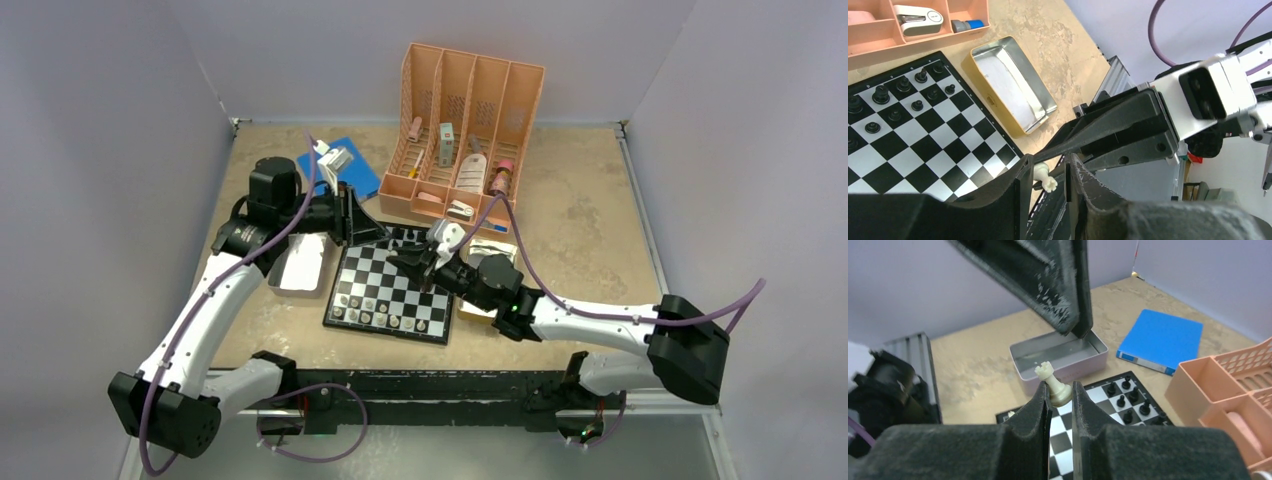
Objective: Set up the chess pieces on the board
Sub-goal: Pick up the chess piece from the storage box.
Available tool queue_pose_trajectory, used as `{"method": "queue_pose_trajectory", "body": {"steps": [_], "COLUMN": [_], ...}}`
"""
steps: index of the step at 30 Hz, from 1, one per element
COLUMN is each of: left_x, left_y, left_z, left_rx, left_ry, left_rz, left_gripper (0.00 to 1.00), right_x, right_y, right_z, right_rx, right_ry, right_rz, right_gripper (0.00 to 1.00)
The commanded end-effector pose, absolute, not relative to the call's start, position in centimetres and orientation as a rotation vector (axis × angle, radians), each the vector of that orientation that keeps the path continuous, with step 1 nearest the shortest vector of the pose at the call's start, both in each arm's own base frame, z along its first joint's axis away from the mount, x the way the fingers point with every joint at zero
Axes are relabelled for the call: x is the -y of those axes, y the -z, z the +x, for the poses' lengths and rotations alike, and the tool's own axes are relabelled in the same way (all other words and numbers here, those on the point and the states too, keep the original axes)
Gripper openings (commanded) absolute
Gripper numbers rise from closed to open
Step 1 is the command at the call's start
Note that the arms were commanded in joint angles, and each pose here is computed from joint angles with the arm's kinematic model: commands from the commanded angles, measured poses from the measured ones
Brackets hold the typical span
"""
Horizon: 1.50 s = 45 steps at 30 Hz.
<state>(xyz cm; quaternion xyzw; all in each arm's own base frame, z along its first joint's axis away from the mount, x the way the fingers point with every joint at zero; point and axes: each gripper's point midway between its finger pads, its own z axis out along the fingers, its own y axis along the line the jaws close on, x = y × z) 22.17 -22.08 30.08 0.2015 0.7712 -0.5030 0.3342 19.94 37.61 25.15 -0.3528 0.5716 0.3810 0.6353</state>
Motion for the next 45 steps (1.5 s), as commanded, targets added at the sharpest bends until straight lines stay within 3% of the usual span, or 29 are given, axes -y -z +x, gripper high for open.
{"method": "queue_pose_trajectory", "body": {"steps": [1,23,32,45], "left_x": [22.5,22.3,22.2,22.6], "left_y": [-30.7,-27.2,-26.5,-25.5], "left_z": [22.1,23.0,23.3,22.4], "left_rx": [-1.951,-2.064,-2.096,-2.151], "left_ry": [1.327,1.219,1.170,1.171], "left_rz": [0.590,0.581,0.568,0.585], "left_gripper": [0.30,0.35,0.27,0.25], "right_x": [-36.9,-38.1,-38.1,-38.0], "right_y": [-28.6,-27.8,-27.6,-27.4], "right_z": [20.7,21.9,22.3,22.9], "right_rx": [-1.314,-1.403,-1.417,-1.435], "right_ry": [-1.040,-1.046,-1.040,-1.029], "right_rz": [-0.503,-0.455,-0.430,-0.398], "right_gripper": [0.00,0.01,0.00,0.00]}}
